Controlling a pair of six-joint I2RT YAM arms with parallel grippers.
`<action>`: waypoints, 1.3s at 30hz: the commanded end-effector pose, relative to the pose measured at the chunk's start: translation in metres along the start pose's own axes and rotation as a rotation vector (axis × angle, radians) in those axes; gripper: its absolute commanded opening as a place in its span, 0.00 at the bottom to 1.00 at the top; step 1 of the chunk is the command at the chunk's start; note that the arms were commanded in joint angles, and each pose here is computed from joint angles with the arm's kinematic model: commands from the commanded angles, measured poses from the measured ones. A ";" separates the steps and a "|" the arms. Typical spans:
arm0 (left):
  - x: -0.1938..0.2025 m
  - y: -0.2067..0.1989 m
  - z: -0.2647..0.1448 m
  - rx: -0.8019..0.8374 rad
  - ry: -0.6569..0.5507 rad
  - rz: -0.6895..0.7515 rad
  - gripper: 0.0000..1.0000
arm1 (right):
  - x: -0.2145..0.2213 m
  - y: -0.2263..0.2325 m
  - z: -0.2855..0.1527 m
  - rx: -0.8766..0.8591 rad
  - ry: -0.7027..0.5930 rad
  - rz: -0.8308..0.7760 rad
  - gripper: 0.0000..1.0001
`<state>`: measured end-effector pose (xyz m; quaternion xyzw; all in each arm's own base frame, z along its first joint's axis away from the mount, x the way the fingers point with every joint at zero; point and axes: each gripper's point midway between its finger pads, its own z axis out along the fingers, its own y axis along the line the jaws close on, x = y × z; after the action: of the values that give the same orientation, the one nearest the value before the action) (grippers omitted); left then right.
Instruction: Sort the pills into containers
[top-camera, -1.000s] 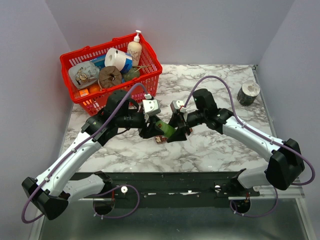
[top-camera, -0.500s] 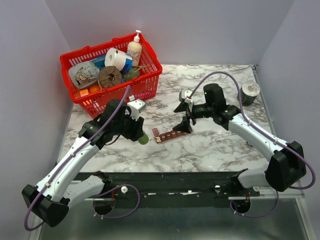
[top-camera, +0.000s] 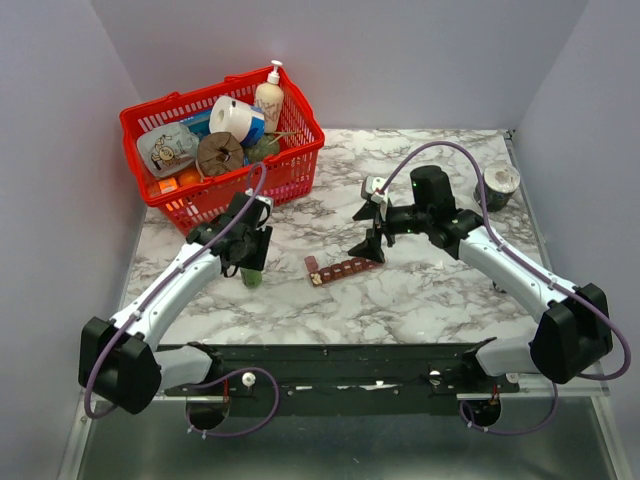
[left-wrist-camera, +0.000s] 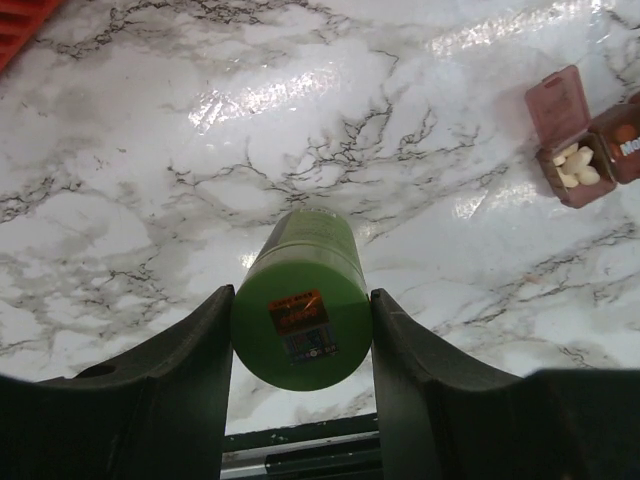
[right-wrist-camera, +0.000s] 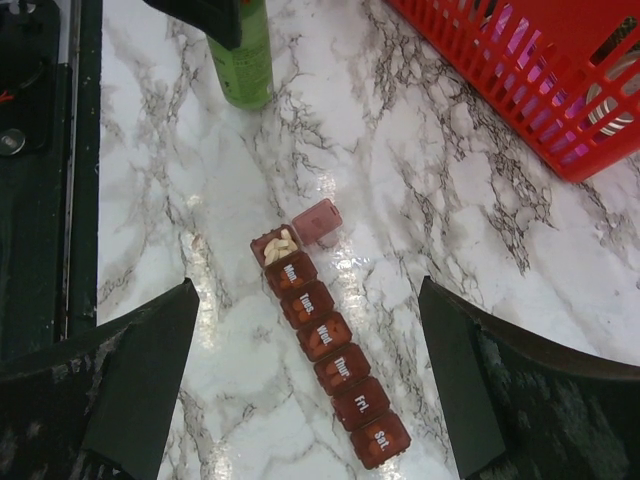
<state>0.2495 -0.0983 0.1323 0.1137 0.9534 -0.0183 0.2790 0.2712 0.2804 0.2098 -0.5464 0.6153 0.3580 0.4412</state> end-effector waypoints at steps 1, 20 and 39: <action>-0.007 0.011 0.023 -0.069 -0.022 0.018 0.00 | -0.005 -0.005 0.000 0.019 -0.010 -0.020 1.00; -0.017 0.020 0.002 -0.042 -0.084 -0.048 0.82 | 0.035 0.036 -0.001 -0.225 0.024 -0.267 1.00; -0.087 -0.080 -0.026 0.538 -0.357 -0.285 0.99 | 0.162 -0.015 0.023 -0.289 0.480 -0.606 0.88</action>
<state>0.2735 -0.1766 0.2054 0.1014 0.8620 -0.2836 0.4076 0.2655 0.2397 0.0587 -0.8096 0.4599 0.2144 0.2949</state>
